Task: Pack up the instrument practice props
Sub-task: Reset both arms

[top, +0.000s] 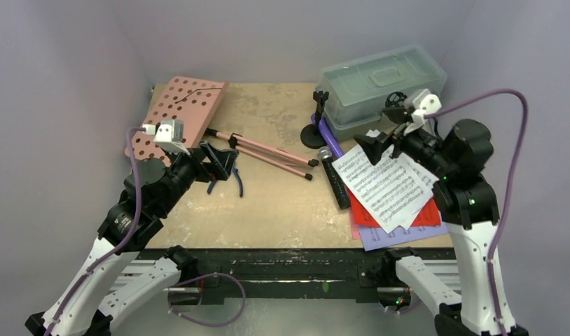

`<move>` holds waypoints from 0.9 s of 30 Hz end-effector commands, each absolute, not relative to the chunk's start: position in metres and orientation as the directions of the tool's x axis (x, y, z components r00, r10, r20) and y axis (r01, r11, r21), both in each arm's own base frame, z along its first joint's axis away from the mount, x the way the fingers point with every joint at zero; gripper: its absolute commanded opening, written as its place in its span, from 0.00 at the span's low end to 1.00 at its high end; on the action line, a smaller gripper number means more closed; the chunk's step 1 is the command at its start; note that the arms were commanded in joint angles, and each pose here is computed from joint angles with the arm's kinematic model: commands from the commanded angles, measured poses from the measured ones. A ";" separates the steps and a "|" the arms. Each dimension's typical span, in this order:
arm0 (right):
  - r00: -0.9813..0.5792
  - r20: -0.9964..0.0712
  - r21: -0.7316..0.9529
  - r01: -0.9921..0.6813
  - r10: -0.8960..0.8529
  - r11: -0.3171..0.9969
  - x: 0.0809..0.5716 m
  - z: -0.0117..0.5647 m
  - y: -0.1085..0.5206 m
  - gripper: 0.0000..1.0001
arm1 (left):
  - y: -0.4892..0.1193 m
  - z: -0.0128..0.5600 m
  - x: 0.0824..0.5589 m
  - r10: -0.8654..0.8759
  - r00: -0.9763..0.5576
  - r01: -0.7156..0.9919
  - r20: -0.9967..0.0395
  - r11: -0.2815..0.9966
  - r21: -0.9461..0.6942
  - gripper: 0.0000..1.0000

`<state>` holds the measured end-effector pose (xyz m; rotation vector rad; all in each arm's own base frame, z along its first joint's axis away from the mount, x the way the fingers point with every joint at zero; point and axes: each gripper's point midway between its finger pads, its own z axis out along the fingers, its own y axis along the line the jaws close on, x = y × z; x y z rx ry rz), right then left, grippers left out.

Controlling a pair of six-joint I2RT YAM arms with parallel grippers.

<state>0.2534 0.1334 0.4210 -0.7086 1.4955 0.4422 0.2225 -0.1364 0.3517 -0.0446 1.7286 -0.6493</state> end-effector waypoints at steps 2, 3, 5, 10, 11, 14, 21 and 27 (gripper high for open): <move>0.088 -0.980 -0.199 -0.549 -0.181 0.812 0.233 0.435 0.096 0.99 | -0.134 0.402 0.219 -0.373 -0.158 0.380 -0.914 0.832 -0.405 1.00; 0.092 -0.979 -0.203 -0.551 -0.183 0.809 0.229 0.436 0.094 0.99 | -0.132 0.405 0.221 -0.364 -0.153 0.369 -0.919 0.842 -0.395 1.00; 0.097 -0.981 -0.193 -0.544 -0.167 0.816 0.224 0.440 0.091 0.99 | -0.127 0.410 0.222 -0.343 -0.150 0.346 -0.927 0.860 -0.374 1.00; 0.070 -0.997 -0.062 -0.437 -0.035 0.897 0.222 0.454 0.073 0.99 | -0.116 0.428 0.223 -0.308 -0.114 0.317 -0.945 0.890 -0.328 1.00; 0.070 -0.997 -0.041 -0.406 -0.013 0.913 0.223 0.457 0.068 0.99 | -0.114 0.431 0.223 -0.303 -0.105 0.316 -0.947 0.893 -0.321 1.00; 0.076 -0.997 0.006 -0.344 0.034 0.939 0.222 0.465 0.058 0.99 | -0.110 0.437 0.222 -0.291 -0.089 0.307 -0.953 0.902 -0.304 1.00; 0.102 -0.995 -0.020 -0.305 0.012 0.952 0.218 0.477 0.050 0.99 | -0.105 0.436 0.221 -0.272 -0.088 0.292 -0.958 0.913 -0.286 1.00; 0.120 -0.988 -0.134 -0.338 -0.099 0.931 0.215 0.475 0.053 0.99 | -0.101 0.432 0.220 -0.266 -0.089 0.274 -0.960 0.920 -0.280 1.00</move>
